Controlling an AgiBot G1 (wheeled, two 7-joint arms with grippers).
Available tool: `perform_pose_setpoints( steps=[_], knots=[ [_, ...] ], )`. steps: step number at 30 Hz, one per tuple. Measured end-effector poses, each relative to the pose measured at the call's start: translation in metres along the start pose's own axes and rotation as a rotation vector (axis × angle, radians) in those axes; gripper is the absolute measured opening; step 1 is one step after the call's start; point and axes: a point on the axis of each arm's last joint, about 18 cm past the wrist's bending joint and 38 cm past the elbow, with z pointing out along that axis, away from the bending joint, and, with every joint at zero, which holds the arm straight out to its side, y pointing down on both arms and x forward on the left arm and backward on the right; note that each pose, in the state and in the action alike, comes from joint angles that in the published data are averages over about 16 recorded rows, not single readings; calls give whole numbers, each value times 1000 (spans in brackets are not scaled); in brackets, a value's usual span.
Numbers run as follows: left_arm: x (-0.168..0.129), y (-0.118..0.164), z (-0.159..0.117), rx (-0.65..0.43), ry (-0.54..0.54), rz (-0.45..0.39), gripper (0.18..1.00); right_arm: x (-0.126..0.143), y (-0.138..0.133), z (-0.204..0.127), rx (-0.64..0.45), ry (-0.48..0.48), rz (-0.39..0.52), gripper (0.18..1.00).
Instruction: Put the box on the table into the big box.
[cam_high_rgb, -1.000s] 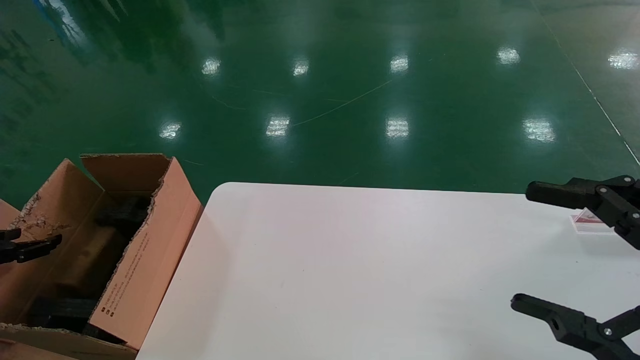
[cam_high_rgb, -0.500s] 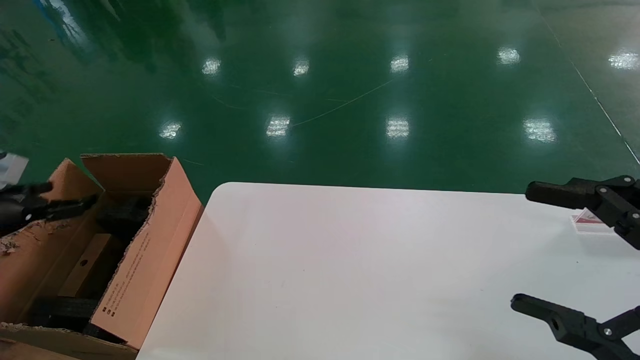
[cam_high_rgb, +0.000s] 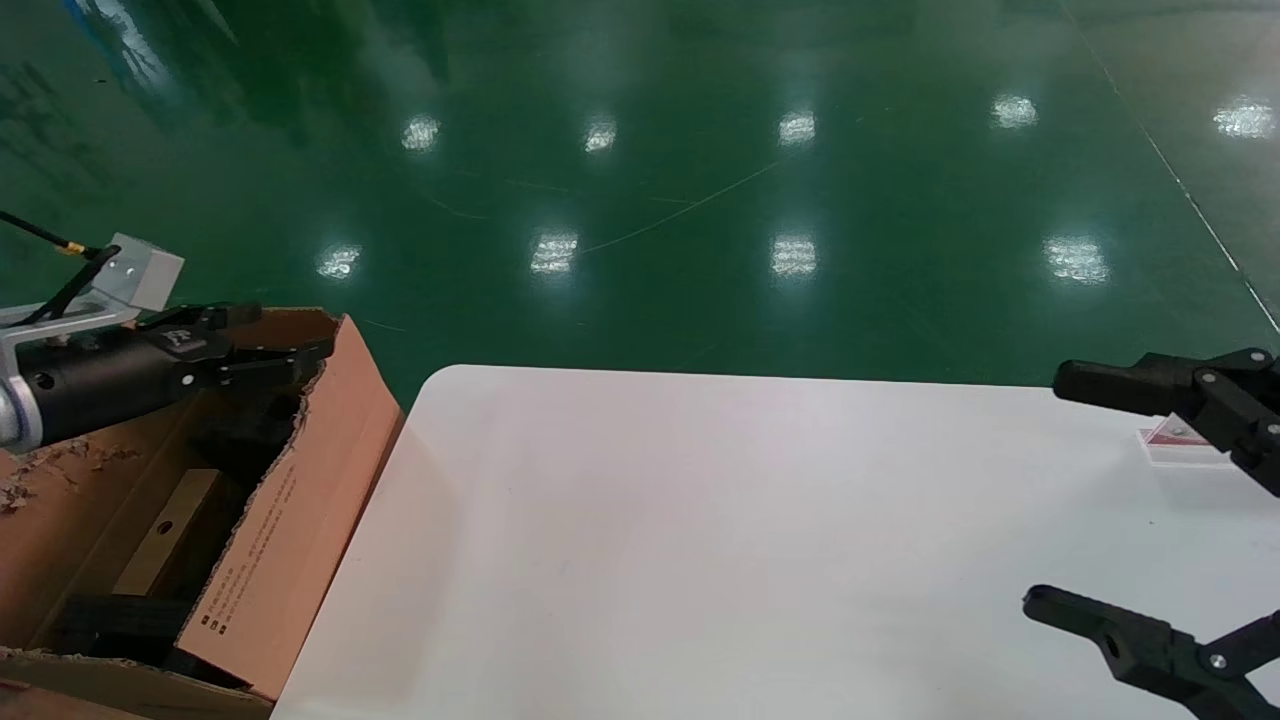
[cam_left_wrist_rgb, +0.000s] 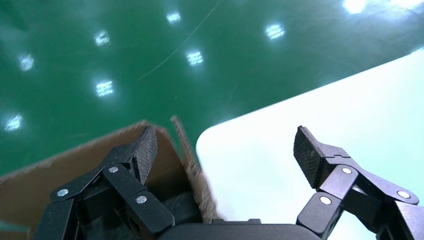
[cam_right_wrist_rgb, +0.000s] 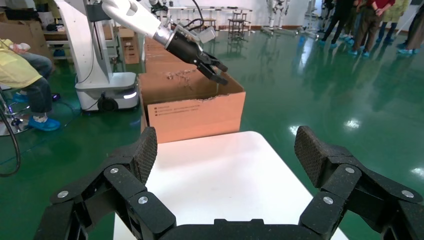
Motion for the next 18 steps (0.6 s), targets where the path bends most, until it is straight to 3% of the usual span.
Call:
perform_pose_setpoints(
  steps=[18],
  knots=[
    [-15,-67,26,197,46,134,1001,0,0,0,0,0,0,1001]
  ],
)
